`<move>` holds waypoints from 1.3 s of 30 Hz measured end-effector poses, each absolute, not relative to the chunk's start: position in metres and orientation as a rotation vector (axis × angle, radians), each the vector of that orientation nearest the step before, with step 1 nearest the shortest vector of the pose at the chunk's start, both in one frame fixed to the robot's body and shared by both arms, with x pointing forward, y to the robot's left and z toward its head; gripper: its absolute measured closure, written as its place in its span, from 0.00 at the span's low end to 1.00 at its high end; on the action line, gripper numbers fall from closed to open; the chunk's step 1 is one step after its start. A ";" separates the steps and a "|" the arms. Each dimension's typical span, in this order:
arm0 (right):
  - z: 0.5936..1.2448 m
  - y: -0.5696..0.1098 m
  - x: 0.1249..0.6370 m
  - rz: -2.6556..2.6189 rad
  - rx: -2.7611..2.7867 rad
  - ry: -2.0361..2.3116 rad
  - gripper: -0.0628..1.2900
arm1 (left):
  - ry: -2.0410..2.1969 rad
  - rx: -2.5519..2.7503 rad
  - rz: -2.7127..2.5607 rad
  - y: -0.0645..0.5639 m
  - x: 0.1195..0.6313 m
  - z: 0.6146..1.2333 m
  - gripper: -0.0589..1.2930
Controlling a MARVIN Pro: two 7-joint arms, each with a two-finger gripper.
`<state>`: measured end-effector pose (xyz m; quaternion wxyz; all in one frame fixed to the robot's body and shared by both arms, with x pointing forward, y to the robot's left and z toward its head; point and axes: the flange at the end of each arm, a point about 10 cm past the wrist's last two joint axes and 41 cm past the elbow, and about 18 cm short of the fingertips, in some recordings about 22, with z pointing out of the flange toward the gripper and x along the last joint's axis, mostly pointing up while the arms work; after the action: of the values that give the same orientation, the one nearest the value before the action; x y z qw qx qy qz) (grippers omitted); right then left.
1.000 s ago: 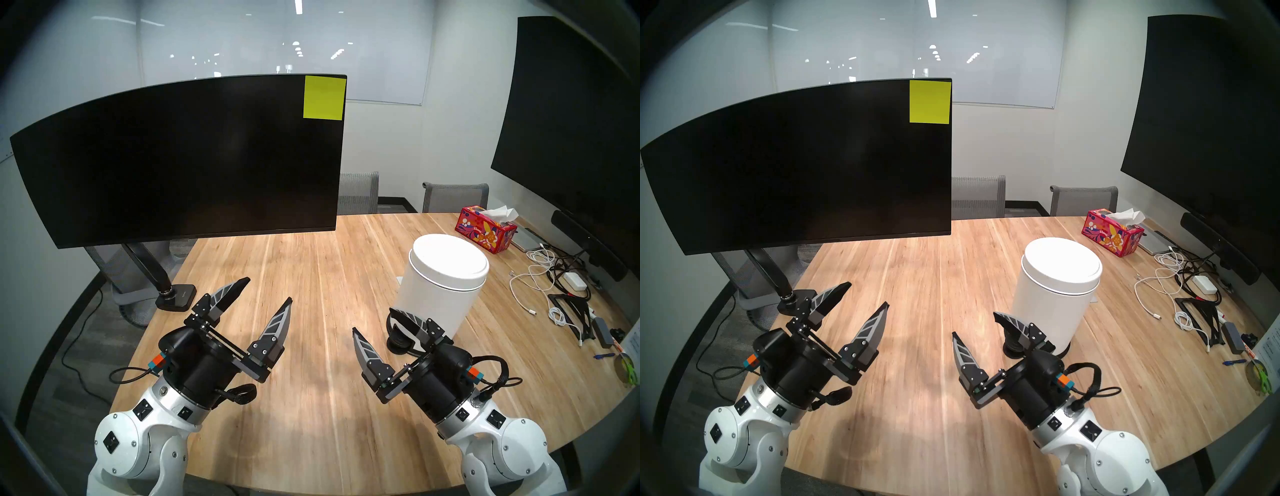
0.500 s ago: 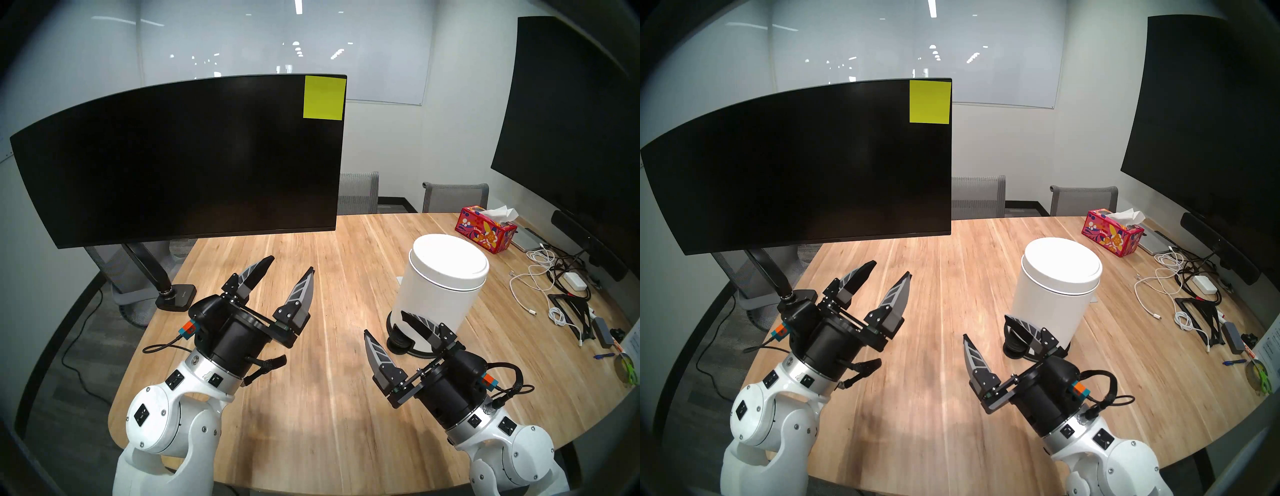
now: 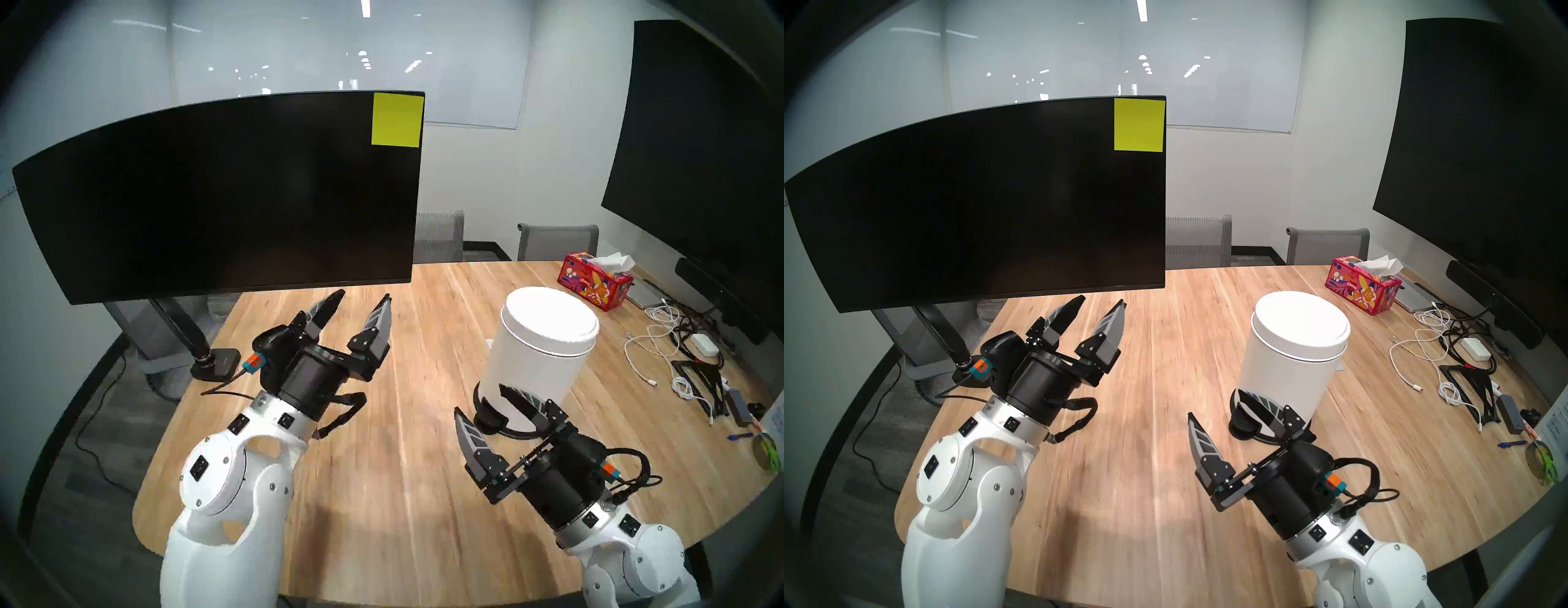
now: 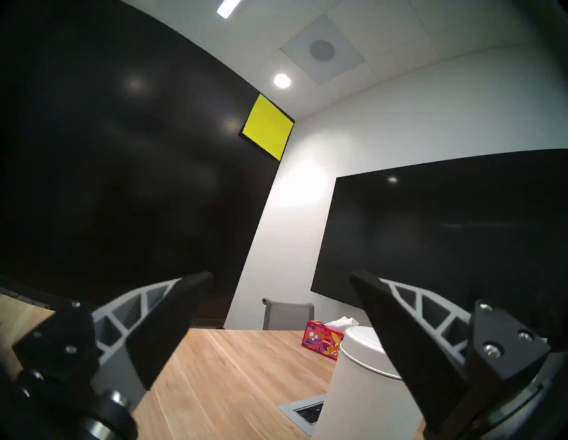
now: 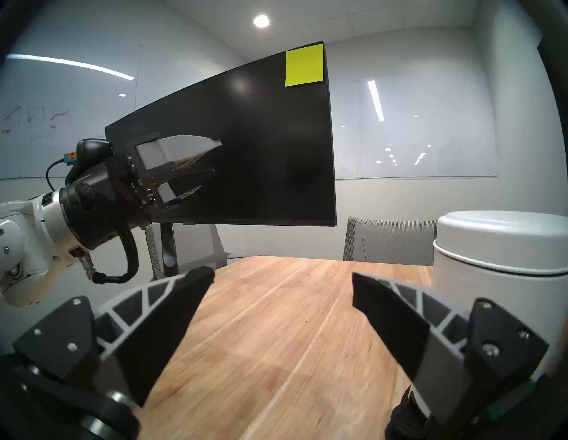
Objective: Peel the sticky note off the monitor, open the trash can lid and drop the sticker into the trash can
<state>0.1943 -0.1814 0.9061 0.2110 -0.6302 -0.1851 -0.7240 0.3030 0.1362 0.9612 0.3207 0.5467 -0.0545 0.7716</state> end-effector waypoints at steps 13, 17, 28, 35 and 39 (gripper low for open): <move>0.907 -0.184 0.194 -2.013 -1.747 -0.518 0.05 | -0.103 1.424 2.046 0.133 0.336 0.980 0.05; 0.907 -0.184 0.195 -2.013 -1.743 -0.518 0.05 | -0.099 1.420 2.046 0.131 0.344 0.985 0.05; 0.906 -0.185 0.196 -2.014 -1.740 -0.515 0.05 | -0.089 1.419 2.023 0.119 0.371 0.995 0.05; 0.904 -0.187 0.197 -2.016 -1.744 -0.511 0.05 | -0.094 1.406 2.004 0.108 0.386 1.007 0.05; 0.903 -0.188 0.198 -2.018 -1.745 -0.507 0.05 | -0.096 1.391 1.998 0.102 0.392 1.014 0.05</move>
<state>0.1982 -0.1884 0.9034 0.2113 -0.6282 -0.1826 -0.7262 0.3917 0.1022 1.0145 0.3453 0.5358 -0.0371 0.7696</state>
